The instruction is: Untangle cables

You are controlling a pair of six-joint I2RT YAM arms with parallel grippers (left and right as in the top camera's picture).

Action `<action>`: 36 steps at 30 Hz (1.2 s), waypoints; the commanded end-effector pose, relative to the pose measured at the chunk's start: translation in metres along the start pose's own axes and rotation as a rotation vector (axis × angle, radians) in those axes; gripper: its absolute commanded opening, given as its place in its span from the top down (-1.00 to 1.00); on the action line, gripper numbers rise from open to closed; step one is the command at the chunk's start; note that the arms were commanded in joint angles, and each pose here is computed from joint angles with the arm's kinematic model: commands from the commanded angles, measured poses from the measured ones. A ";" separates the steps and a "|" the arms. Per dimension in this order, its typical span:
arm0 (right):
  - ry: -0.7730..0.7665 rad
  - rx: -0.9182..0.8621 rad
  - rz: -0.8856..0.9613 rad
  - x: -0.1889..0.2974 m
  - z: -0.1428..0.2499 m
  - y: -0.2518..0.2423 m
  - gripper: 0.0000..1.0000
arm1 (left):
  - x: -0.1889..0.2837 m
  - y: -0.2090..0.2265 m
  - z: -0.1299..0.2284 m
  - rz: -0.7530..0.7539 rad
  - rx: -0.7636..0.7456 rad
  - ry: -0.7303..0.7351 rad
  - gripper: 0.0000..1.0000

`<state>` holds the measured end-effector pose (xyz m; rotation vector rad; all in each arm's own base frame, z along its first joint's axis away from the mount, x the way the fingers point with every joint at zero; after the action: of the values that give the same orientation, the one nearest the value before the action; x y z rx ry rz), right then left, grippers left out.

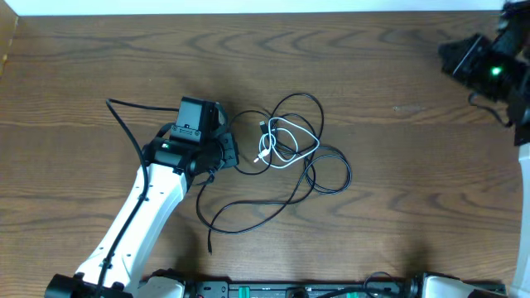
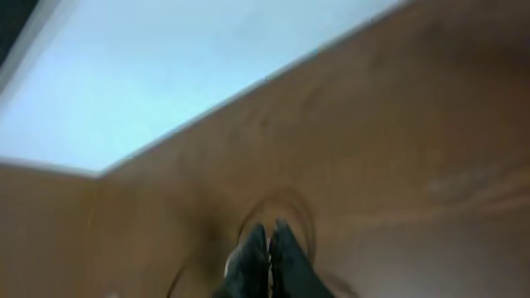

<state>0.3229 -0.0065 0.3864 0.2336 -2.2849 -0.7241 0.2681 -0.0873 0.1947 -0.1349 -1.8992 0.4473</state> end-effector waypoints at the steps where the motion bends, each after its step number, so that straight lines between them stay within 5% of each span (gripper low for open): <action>1: 0.236 0.148 -0.078 -0.028 0.035 0.014 0.73 | 0.004 0.002 -0.003 -0.031 -0.028 -0.032 0.85; 3: 0.405 0.265 -0.118 -0.057 0.065 0.031 0.58 | 0.005 0.017 -0.004 -0.193 0.007 -0.075 0.85; 6: 0.638 0.443 -0.197 -0.114 0.119 0.061 0.32 | 0.006 0.020 -0.001 -0.219 0.025 -0.063 0.85; 14: 0.980 0.615 -0.243 -0.208 0.234 0.087 0.31 | 0.013 0.017 -0.013 -0.207 0.026 -0.149 0.85; 23: 0.736 0.830 -0.131 -0.248 0.269 0.127 0.23 | 0.097 -0.005 -0.033 -0.038 0.017 -0.475 0.86; 36: 0.754 0.817 -0.283 -0.238 0.304 0.165 0.25 | 0.111 -0.008 -0.031 -0.008 0.012 -0.529 0.85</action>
<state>0.3023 0.3396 0.1623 1.0059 -1.7172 0.2245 0.2565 -0.0559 0.2923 -0.0088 -2.3708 0.4983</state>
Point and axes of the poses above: each gripper's point midway between its finger pads, its own x axis back along the fingers, its own y axis along the line the jaws close on, z = x × y, the point moved 9 cm from there along x, back along the fingers, and after that the axes turned 4 degrees about x, right-handed, at the moved point
